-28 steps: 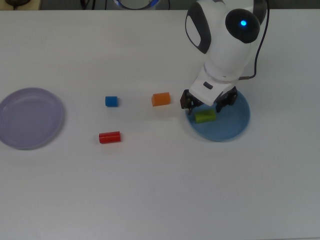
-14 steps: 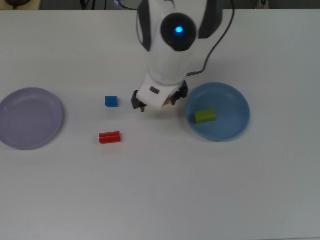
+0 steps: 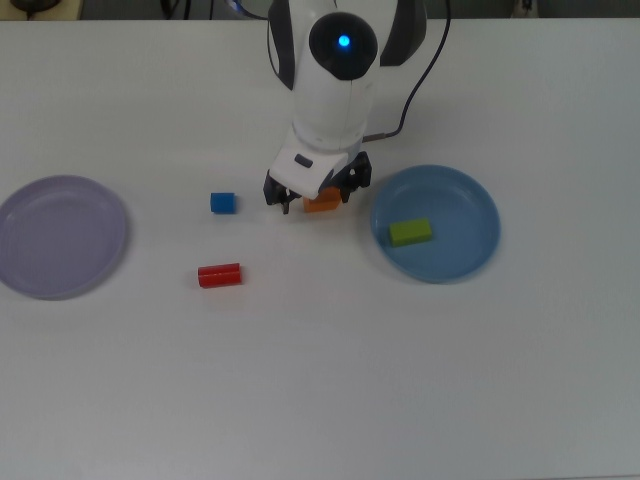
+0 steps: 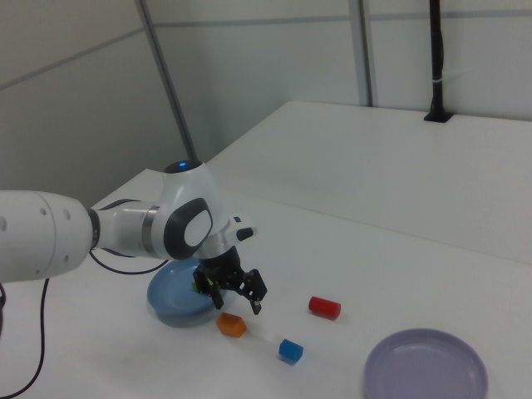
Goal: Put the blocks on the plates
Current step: 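Move the gripper to the orange block and grasp it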
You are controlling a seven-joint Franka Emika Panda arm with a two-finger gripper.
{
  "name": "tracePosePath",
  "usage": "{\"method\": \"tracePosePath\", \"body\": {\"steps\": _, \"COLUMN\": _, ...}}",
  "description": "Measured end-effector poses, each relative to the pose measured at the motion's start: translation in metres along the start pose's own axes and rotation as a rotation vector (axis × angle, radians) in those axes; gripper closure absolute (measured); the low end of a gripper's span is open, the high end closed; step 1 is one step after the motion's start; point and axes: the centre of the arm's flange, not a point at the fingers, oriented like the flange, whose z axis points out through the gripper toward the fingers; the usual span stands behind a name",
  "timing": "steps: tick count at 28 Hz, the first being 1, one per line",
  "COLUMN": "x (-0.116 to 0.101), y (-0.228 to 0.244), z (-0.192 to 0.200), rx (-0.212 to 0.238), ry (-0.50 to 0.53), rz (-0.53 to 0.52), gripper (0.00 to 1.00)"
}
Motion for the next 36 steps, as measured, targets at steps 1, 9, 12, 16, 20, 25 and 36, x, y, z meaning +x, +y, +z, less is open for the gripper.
{"method": "tracePosePath", "body": {"steps": 1, "x": -0.002, "y": -0.001, "z": -0.001, "rx": 0.000, "ry": 0.002, "rz": 0.001, "gripper": 0.00}}
{"method": "tracePosePath", "body": {"steps": 9, "x": -0.012, "y": -0.003, "z": 0.001, "rx": -0.001, "ry": -0.010, "rz": 0.002, "gripper": 0.00}}
{"method": "tracePosePath", "body": {"steps": 12, "x": -0.015, "y": -0.004, "z": 0.006, "rx": 0.000, "ry": -0.022, "rz": 0.000, "gripper": 0.00}}
{"method": "tracePosePath", "body": {"steps": 16, "x": -0.020, "y": -0.006, "z": 0.014, "rx": 0.001, "ry": -0.040, "rz": -0.003, "gripper": 0.00}}
{"method": "tracePosePath", "body": {"steps": 20, "x": -0.023, "y": -0.007, "z": 0.019, "rx": 0.002, "ry": -0.048, "rz": -0.005, "gripper": 0.05}}
{"method": "tracePosePath", "body": {"steps": 25, "x": -0.023, "y": -0.007, "z": 0.019, "rx": 0.002, "ry": -0.048, "rz": -0.005, "gripper": 0.28}}
{"method": "tracePosePath", "body": {"steps": 36, "x": -0.020, "y": -0.007, "z": 0.016, "rx": 0.002, "ry": -0.013, "rz": -0.005, "gripper": 0.44}}
